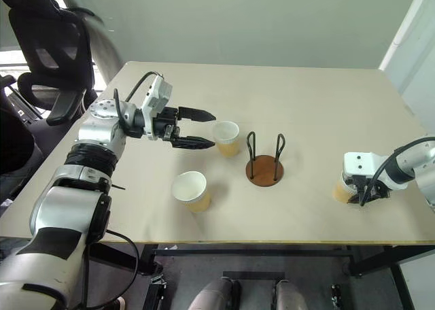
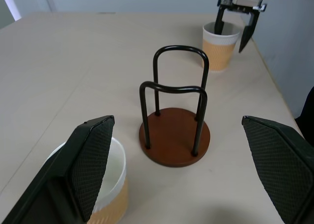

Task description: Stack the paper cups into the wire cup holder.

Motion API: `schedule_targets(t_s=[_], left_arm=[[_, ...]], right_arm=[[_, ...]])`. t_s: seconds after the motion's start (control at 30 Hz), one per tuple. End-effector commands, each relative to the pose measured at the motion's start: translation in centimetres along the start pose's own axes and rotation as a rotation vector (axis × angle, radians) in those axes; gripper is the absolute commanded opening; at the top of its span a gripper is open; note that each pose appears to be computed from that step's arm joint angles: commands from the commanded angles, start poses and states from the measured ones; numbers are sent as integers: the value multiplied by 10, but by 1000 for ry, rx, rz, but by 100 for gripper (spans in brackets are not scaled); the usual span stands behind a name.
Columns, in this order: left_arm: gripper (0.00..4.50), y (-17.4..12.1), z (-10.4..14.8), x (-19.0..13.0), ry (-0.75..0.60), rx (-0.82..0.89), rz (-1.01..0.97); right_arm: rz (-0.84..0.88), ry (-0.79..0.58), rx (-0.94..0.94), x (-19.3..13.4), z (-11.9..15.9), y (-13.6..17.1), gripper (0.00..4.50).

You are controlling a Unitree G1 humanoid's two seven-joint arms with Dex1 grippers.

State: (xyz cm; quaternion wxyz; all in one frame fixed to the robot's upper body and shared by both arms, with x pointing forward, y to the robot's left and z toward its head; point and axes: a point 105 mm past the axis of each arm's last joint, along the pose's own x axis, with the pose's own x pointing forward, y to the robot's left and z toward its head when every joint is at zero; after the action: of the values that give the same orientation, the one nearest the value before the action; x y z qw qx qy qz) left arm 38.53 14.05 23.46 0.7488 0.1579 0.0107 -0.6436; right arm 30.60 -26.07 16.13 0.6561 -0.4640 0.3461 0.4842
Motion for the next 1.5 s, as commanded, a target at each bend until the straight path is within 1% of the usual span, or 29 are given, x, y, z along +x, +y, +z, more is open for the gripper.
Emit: schedule_targets(t_s=[0.03, 0.13, 0.17, 0.4, 0.53, 0.73, 0.87, 0.97, 1.1, 1.33, 1.43, 1.5], left_arm=[[450, -4, 10, -2, 13, 57, -46], [450, -5, 5, -2, 35, 56, -51], [450, -5, 5, -2, 36, 56, -51], [450, -5, 1, 0, 58, 56, -59], [450, -5, 0, 1, 65, 57, -61], [450, -4, -3, 3, 77, 59, -63], [450, -4, -5, 5, 86, 61, -64], [450, -3, -6, 6, 95, 61, -64], [450, -3, -8, 8, 103, 60, -66], [450, -3, -10, 16, 111, 62, -81], [450, -3, -11, 19, 113, 59, -87], [450, -4, -11, 20, 112, 58, -90]], right_arm=[[13, 13, -42, -7, 7, 0, 121], [21, 18, -54, -11, 10, 0, 17], [22, 20, -57, -12, 10, 1, 5], [28, 25, -71, -17, 15, 3, 5], [6, 28, -91, -23, 20, 0, 5], [-68, 8, -146, -37, 42, -16, 5], [-124, -21, -192, -49, 61, -27, 5], [-181, -57, -231, -60, 84, -37, 5], [-213, -73, -270, -70, 103, -43, 5], [-254, -130, -362, -81, 147, -50, 5], [-290, -157, -410, -85, 170, -59, 5], [-300, -168, -431, -85, 181, -62, 5]])
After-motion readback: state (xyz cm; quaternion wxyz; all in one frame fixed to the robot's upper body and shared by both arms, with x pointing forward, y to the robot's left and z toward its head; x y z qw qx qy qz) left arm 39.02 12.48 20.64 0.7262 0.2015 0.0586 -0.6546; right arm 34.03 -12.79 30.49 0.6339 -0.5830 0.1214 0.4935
